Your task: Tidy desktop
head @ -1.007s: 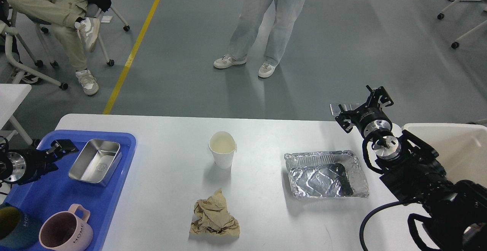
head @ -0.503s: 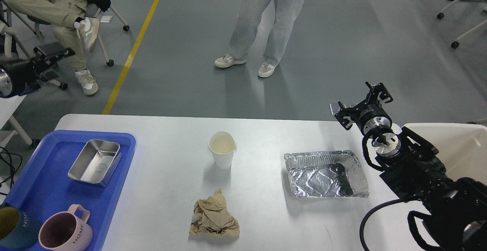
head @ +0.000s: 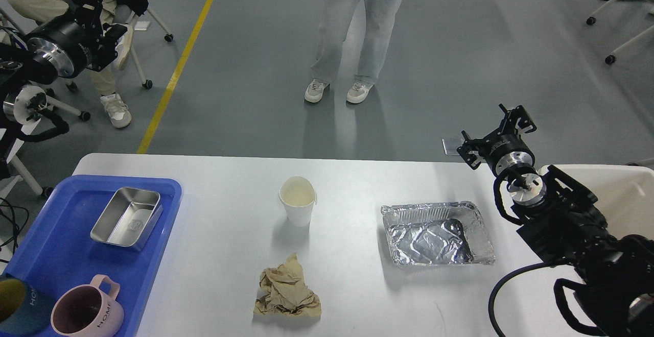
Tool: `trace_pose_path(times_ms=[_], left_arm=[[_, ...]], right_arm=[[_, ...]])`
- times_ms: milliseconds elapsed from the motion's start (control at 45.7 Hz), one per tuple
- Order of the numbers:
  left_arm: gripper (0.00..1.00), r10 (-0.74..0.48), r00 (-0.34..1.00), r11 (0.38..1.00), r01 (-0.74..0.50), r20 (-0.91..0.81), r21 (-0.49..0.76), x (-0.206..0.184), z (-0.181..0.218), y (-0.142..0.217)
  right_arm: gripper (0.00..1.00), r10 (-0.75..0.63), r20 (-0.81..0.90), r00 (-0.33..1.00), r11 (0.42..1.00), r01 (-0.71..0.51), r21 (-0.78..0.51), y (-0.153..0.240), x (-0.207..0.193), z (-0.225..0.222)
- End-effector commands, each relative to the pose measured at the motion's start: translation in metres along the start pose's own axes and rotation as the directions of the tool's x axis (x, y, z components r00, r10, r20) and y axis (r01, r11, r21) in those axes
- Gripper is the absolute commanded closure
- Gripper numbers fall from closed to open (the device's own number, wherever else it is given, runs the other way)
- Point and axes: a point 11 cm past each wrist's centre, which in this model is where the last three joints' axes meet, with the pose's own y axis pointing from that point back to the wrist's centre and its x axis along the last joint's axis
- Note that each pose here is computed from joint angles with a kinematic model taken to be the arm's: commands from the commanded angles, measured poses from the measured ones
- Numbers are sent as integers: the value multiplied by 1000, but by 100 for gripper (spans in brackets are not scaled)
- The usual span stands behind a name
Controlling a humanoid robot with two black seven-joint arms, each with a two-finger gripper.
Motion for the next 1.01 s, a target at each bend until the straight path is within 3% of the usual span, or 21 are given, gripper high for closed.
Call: trace_pose_path(times_ms=[0,131,285,482,591,722,985], left_arm=[[4,50,967,997,-65,-249,-50,8,-13,7],[4,70,912,990,-113,-404,-84,8,-28,12],[3,70,879,992,-111,-471,-60,-6,-52,13],[4,78,797,986,-150,-599,-72,-17,-70,15],[4,80,697,976,-199,-712,-85,-13,-86,24],[4,-11,619,973,-175,-785,-151,-17,-102,39],[4,20,549,982,-166,-836,-86,-18,-139,61]], right_arm=[[0,-2,-3,1000,1000,2,14,-1,-2,-9],[0,-14,-6,1000,1000,14,27,-3,-7,-17],[0,-18,-14,1000,999,18,41,-3,-5,-27],[0,-50,-49,998,990,56,129,1,-1,-67],[0,-27,-150,988,980,56,188,7,9,-90],[0,-41,-235,971,985,78,151,5,5,-81],[0,-197,-550,812,978,204,-49,9,-18,-72]])
